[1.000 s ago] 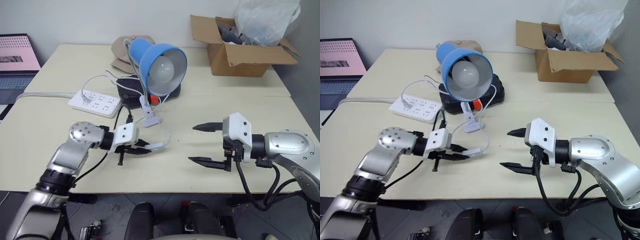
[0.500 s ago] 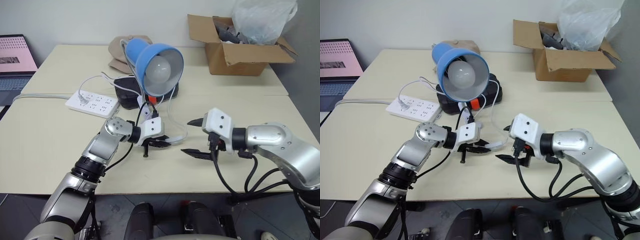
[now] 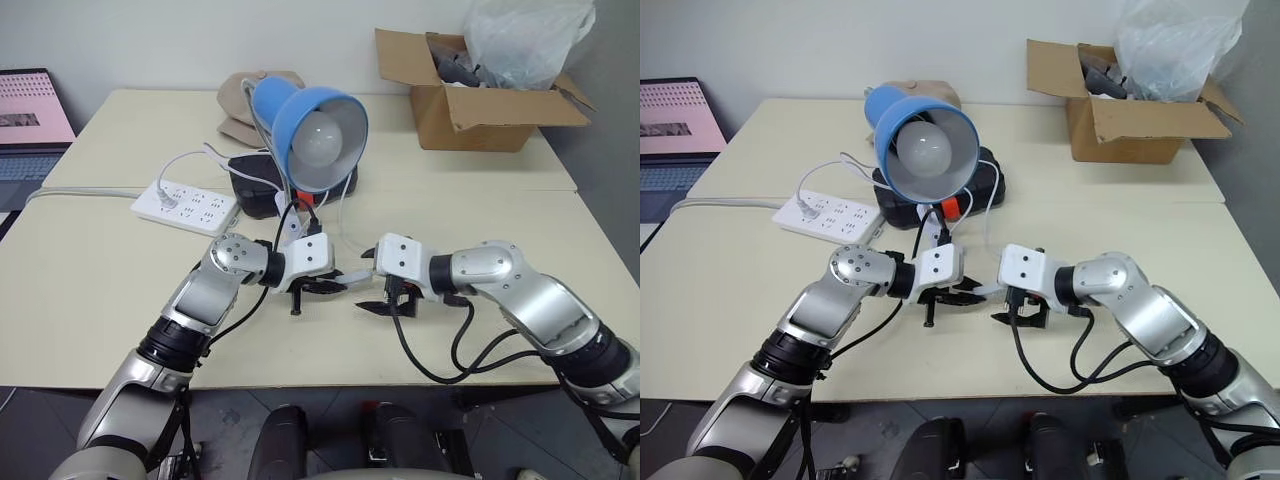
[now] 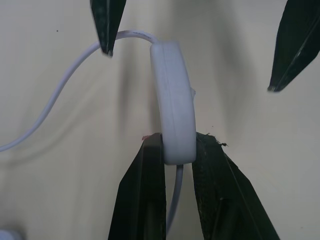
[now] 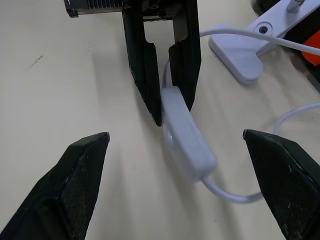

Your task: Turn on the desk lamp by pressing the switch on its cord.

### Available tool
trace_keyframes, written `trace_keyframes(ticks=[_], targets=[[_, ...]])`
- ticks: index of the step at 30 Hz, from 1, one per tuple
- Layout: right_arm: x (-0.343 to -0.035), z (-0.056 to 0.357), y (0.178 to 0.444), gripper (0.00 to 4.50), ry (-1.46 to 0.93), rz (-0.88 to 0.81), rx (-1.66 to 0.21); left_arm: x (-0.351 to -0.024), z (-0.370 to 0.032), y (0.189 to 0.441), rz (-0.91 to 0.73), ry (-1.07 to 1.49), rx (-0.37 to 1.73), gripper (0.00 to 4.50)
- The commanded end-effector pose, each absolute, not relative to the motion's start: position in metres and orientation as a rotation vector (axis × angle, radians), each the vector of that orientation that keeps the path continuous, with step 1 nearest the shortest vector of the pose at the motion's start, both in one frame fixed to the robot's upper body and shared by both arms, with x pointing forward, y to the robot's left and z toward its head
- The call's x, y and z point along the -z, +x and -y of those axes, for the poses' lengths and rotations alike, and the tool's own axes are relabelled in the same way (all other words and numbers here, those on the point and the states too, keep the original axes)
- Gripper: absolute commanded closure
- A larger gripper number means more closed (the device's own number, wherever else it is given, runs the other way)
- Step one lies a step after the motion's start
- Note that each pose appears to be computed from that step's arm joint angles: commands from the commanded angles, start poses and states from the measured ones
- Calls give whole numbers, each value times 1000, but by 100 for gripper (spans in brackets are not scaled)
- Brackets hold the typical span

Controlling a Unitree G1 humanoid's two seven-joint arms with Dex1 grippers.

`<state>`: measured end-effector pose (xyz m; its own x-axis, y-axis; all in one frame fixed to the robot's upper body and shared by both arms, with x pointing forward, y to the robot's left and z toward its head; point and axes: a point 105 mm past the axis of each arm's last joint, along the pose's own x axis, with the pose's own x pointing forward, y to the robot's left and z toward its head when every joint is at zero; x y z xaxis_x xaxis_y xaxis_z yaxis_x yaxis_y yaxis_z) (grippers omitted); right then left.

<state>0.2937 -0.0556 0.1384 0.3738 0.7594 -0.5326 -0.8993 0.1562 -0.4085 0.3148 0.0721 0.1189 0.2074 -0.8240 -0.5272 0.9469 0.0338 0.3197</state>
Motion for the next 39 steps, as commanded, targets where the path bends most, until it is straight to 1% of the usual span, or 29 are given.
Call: trace_keyframes(ticks=[1, 9, 14, 15, 20, 21, 22, 25, 26, 29, 37, 39], targets=[[-149, 52, 296, 0, -783, -167, -1212, -132, -70, 314, -166, 704, 1371, 409], [-146, 52, 297, 0, -787, -171, -1220, -135, -69, 314, -159, 707, 1368, 409], [-144, 54, 300, 99, -798, -174, -1213, -136, -70, 313, -156, 714, 1370, 409], [-144, 55, 300, 133, -799, -175, -1212, -136, -70, 313, -155, 716, 1370, 409], [-144, 56, 301, 260, -811, -174, -1214, -136, -71, 313, -151, 724, 1366, 409], [-144, 57, 301, 274, -813, -174, -1215, -136, -71, 313, -149, 729, 1363, 409], [-145, 57, 301, 303, -815, -173, -1216, -135, -72, 313, -148, 731, 1359, 409], [-146, 57, 302, 369, -816, -169, -1217, -135, -73, 314, -143, 731, 1352, 409], [-146, 57, 302, 378, -815, -167, -1218, -135, -73, 315, -142, 731, 1351, 409], [-147, 56, 302, 387, -813, -163, -1221, -134, -74, 314, -141, 730, 1351, 409], [-154, 49, 300, 387, -770, -111, -1243, -131, -76, 314, -141, 752, 1357, 409], [-156, 49, 301, 320, -757, -100, -1238, -130, -76, 314, -139, 768, 1361, 409]])
